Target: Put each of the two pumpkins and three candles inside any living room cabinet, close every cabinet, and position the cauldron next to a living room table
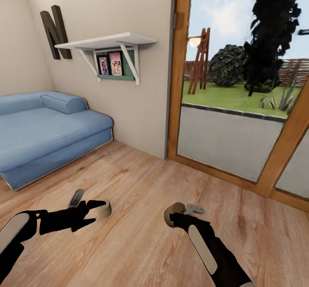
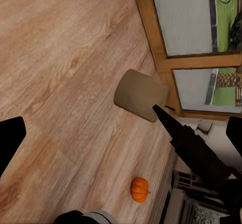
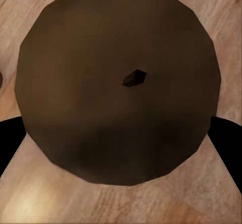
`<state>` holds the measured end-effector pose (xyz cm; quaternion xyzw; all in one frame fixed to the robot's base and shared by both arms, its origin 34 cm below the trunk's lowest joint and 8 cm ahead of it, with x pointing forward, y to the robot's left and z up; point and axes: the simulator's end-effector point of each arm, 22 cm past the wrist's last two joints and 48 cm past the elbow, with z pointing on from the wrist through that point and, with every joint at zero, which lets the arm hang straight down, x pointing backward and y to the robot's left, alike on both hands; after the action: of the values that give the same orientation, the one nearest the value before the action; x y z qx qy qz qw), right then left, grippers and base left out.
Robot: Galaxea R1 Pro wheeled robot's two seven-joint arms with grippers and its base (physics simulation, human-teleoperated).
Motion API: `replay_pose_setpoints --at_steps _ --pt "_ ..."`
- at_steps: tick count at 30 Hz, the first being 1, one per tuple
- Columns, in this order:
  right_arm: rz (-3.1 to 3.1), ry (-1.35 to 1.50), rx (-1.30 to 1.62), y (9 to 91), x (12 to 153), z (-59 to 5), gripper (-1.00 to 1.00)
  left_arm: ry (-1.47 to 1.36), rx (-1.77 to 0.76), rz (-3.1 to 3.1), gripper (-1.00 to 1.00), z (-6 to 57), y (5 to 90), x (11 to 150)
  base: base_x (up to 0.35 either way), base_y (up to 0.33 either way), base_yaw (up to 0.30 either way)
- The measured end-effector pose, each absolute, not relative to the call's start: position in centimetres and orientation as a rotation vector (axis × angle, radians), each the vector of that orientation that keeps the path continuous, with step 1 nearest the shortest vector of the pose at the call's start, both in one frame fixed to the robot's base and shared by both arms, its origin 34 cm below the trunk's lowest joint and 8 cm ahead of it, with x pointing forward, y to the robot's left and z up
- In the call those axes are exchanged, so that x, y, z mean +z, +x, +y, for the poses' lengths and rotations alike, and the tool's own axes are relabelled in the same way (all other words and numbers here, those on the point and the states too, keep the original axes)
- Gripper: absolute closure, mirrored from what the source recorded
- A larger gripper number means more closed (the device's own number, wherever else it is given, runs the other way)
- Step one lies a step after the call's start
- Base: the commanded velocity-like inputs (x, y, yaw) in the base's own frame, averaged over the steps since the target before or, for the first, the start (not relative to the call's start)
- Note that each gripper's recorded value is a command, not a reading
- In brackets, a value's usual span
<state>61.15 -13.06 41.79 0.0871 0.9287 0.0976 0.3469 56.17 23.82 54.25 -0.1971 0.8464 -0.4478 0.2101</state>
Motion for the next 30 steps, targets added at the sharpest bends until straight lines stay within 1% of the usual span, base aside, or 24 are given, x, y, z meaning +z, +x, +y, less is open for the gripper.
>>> replay_pose_setpoints --at_steps 13,30 --pt "2.407 0.226 0.249 61.2 41.82 -13.21 1.0 -0.548 -1.245 2.353 -1.0 23.82 56.16 54.25 0.331 0.0 0.009" --pt "2.404 0.226 0.251 61.23 42.03 -13.15 1.0 -0.546 -1.245 2.349 -1.0 23.74 56.17 54.44 0.332 0.0 0.252"
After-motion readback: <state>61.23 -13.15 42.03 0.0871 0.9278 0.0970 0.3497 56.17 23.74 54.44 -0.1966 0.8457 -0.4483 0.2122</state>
